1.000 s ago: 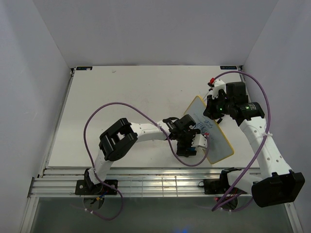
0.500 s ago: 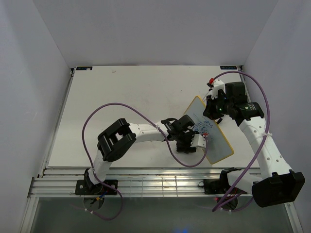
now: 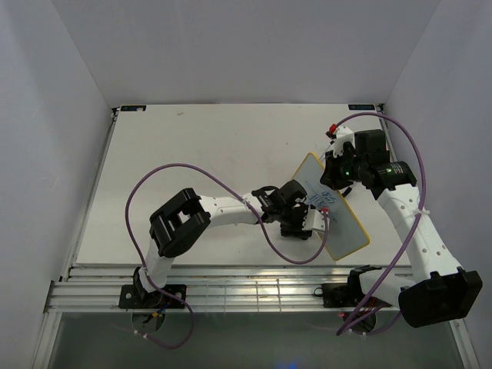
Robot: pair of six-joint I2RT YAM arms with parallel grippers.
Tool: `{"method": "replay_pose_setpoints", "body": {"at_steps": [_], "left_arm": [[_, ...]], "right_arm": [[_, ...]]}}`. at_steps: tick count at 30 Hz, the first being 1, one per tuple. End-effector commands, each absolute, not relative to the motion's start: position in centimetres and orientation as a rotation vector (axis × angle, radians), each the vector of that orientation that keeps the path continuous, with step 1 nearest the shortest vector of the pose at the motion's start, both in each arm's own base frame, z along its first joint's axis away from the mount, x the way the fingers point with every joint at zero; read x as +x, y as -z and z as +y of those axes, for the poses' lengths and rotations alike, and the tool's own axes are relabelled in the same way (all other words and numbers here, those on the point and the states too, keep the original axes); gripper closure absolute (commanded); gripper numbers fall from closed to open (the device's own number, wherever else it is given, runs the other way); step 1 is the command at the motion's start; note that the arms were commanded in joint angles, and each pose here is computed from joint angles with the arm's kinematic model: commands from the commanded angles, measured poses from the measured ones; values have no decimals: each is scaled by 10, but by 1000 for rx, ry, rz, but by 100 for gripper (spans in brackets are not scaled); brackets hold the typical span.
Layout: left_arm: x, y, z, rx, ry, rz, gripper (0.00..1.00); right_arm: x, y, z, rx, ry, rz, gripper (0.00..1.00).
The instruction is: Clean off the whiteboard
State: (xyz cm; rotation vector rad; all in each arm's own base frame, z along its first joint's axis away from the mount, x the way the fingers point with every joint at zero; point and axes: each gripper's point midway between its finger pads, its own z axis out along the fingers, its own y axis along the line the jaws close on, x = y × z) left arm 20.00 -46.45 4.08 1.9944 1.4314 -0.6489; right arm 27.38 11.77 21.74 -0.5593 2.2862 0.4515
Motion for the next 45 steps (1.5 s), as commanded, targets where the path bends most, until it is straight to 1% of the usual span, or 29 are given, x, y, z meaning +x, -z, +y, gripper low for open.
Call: {"method": "replay_pose_setpoints", "body": {"at_steps": [1, 5, 8, 11, 12, 14, 16, 21, 22, 25, 26, 27, 31, 32, 36, 41, 45], "left_arm": [[200, -69, -469, 1945, 653, 1375, 43], [198, -60, -467, 1958, 657, 1397, 38], [198, -56, -465, 1968, 652, 1406, 38], [199, -53, -464, 1970, 647, 1415, 41], [198, -55, -464, 1969, 650, 1412, 47], [198, -57, -466, 1966, 658, 1403, 52], [197, -57, -467, 1965, 664, 1402, 53], [194, -51, -465, 1976, 676, 1414, 51], [194, -47, -464, 1979, 678, 1423, 48], [193, -43, -463, 1982, 683, 1439, 45], [193, -43, -463, 1980, 680, 1445, 41], [193, -41, -462, 1982, 678, 1448, 41], [194, -42, -463, 1978, 680, 1445, 44], [194, -43, -464, 1977, 683, 1440, 46], [193, -43, -465, 1974, 692, 1437, 48], [194, -38, -463, 1982, 683, 1458, 48], [193, -35, -463, 1985, 690, 1456, 44]], "right_arm": [[280, -229, 124, -579, -463, 2231, 92], [280, -230, 123, -578, -458, 2230, 92], [280, -230, 123, -578, -454, 2229, 92], [280, -229, 123, -581, -454, 2231, 92], [280, -229, 123, -581, -454, 2230, 92], [281, -229, 123, -579, -451, 2230, 92], [280, -229, 123, -580, -450, 2232, 92], [280, -227, 123, -580, -448, 2235, 92], [280, -227, 123, -580, -448, 2234, 92], [280, -227, 123, -580, -448, 2234, 92], [279, -227, 123, -582, -449, 2234, 92], [279, -227, 123, -582, -449, 2234, 92], [279, -227, 124, -582, -450, 2234, 92], [279, -227, 123, -580, -445, 2234, 92], [279, -225, 122, -581, -441, 2237, 92], [279, -225, 123, -584, -443, 2238, 92], [278, -222, 122, -585, -441, 2248, 92]]}}
